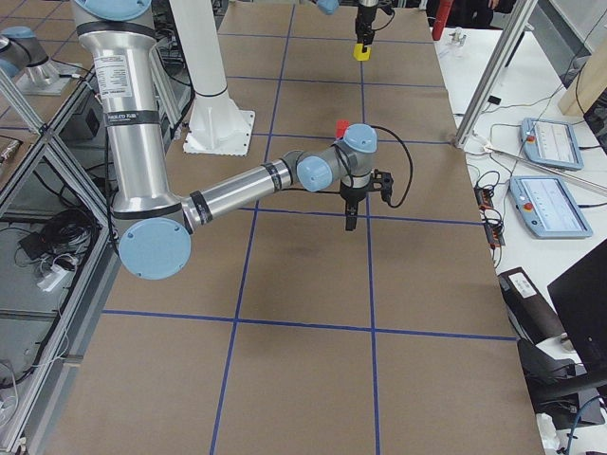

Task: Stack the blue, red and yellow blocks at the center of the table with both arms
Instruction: 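Lift the yellow cube with the left gripper toward the red cube, then align and lower the yellow cube onto the red cube with the left gripper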

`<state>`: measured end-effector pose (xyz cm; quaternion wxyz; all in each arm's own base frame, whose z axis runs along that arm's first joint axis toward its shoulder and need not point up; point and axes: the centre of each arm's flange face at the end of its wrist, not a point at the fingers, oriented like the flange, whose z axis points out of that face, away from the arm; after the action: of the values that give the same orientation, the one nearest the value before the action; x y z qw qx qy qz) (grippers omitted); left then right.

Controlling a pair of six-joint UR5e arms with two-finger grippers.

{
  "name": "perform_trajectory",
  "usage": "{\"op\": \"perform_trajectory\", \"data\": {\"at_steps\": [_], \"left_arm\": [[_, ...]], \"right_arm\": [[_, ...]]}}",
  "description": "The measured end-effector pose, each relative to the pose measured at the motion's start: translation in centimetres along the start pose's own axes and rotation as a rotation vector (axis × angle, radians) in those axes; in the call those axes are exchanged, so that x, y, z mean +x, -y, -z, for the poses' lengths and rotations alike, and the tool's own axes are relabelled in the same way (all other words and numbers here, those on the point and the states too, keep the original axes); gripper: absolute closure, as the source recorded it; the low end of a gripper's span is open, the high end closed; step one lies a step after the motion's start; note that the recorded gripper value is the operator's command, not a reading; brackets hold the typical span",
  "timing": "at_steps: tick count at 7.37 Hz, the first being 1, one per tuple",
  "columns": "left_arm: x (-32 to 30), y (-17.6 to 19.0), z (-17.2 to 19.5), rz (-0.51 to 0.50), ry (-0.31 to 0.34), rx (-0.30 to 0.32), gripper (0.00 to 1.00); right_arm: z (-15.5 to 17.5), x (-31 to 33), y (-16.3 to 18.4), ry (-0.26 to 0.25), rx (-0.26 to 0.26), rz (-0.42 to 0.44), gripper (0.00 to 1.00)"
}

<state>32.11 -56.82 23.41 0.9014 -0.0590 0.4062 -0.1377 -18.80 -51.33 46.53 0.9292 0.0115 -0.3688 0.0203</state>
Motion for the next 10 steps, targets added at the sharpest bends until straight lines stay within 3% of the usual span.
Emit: {"op": "perform_trajectory", "data": {"at_steps": [2, 4, 6, 10], "left_arm": [[12.5, -6.8, -0.3, -0.155, 0.014, 0.014, 1.00], [23.0, -9.3, -0.6, -0.269, 0.038, 0.005, 1.00], [26.4, -11.5, -3.5, -0.326, 0.073, 0.012, 1.00], [27.8, -12.4, -6.9, -0.344, 0.077, 0.011, 1.00]], "right_arm": [[0.0, 0.0, 0.0, 0.001, 0.001, 0.001, 0.00], [0.1, 0.0, 0.0, 0.000, 0.002, 0.001, 0.00], [0.0, 0.0, 0.0, 0.000, 0.001, 0.000, 0.00], [0.0, 0.0, 0.0, 0.000, 0.001, -0.001, 0.00]]}}
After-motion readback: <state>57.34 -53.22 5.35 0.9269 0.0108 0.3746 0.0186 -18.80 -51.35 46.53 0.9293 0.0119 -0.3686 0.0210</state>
